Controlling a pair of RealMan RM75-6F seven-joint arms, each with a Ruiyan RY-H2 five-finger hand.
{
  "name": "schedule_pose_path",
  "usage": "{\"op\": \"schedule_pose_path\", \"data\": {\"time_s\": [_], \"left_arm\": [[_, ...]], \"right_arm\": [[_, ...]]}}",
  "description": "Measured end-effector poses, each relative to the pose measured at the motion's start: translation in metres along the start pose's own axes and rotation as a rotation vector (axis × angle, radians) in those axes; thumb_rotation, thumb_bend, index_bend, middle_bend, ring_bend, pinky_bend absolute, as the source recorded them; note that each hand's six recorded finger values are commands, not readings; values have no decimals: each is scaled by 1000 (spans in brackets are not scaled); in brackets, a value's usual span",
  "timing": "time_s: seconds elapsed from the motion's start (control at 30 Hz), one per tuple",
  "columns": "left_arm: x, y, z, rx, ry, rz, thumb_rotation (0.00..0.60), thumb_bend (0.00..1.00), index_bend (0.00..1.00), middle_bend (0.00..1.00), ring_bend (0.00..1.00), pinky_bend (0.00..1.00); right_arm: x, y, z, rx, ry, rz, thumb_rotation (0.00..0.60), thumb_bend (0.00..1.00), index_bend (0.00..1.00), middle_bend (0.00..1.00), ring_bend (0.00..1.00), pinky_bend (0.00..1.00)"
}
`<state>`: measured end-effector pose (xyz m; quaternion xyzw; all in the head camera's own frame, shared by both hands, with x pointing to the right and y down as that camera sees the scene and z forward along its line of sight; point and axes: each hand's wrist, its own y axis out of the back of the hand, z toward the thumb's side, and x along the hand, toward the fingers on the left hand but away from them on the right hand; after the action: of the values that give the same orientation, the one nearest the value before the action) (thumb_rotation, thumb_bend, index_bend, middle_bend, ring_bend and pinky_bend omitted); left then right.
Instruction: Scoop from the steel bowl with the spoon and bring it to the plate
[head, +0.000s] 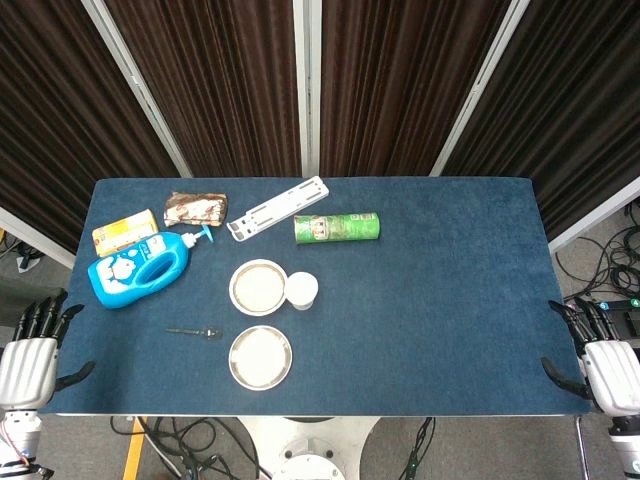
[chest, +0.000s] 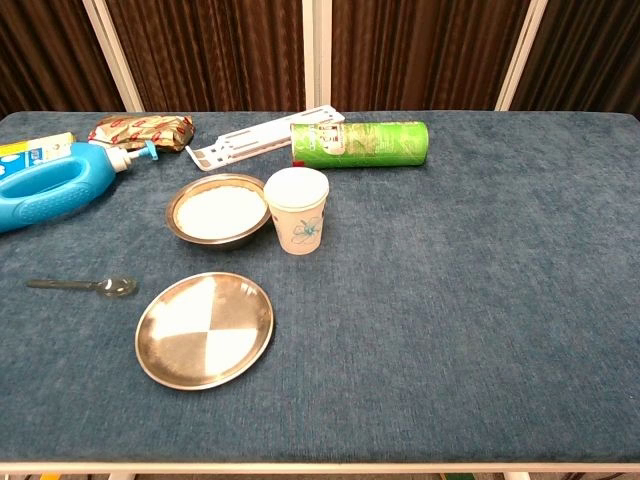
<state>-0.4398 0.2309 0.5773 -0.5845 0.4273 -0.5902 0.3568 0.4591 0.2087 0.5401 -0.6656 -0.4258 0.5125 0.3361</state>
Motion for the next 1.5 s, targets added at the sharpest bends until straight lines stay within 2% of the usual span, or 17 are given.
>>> {"op": "schedule_pose_path", "data": {"time_s": [0.2, 0.33, 0.47, 0.57, 0.7, 0.77, 0.87, 0.93, 1.03, 1.17, 1.33, 1.5], "left_arm": [[-1, -1, 0, 5, 18, 5, 600, 185, 235, 164, 80, 69], [2, -1, 4, 6, -2, 0, 600, 185, 237, 166, 80, 69], [14, 0, 11, 8, -44, 4, 600, 187, 273, 251, 126, 103], [29, -1, 20, 20, -90, 1, 600, 193, 319, 342, 220, 203], [51, -11, 38, 41, -169, -31, 600, 226, 363, 480, 397, 493], [63, -19, 49, 55, -212, -64, 600, 239, 393, 566, 513, 666], [77, -37, 63, 77, -265, -131, 600, 253, 441, 674, 615, 807], [86, -52, 73, 93, -295, -186, 600, 264, 475, 733, 682, 865], [96, -77, 82, 111, -314, -267, 600, 289, 502, 787, 742, 899], [104, -108, 89, 115, -298, -351, 600, 295, 510, 843, 799, 950], [106, -133, 89, 97, -260, -409, 600, 311, 522, 879, 833, 977], [106, -145, 92, 82, -234, -432, 600, 315, 547, 907, 860, 994]], "right_arm": [[-11, 0, 8, 3, 27, 2, 600, 224, 95, 168, 0, 8], [-11, 1, 8, 9, 26, -1, 600, 224, 95, 168, 0, 8], [-14, 8, 8, 35, 25, -27, 600, 222, 95, 168, 0, 8], [-18, 13, 7, 54, 23, -38, 600, 222, 95, 169, 0, 7], [-23, 16, 8, 71, 23, -36, 600, 222, 95, 171, 0, 8], [-26, 16, 8, 74, 22, -33, 600, 222, 95, 174, 0, 8], [-29, 16, 7, 79, 17, -28, 600, 222, 95, 176, 0, 8], [-30, 15, 7, 79, 16, -24, 600, 221, 95, 177, 0, 8], [-32, 13, 7, 79, 12, -15, 600, 221, 95, 178, 0, 7], [-31, 12, 6, 78, 3, -12, 600, 222, 95, 179, 0, 8], [-30, 10, 5, 75, -4, -8, 600, 221, 95, 181, 0, 8], [-28, 9, 3, 72, -12, -4, 600, 221, 95, 181, 0, 8]]}}
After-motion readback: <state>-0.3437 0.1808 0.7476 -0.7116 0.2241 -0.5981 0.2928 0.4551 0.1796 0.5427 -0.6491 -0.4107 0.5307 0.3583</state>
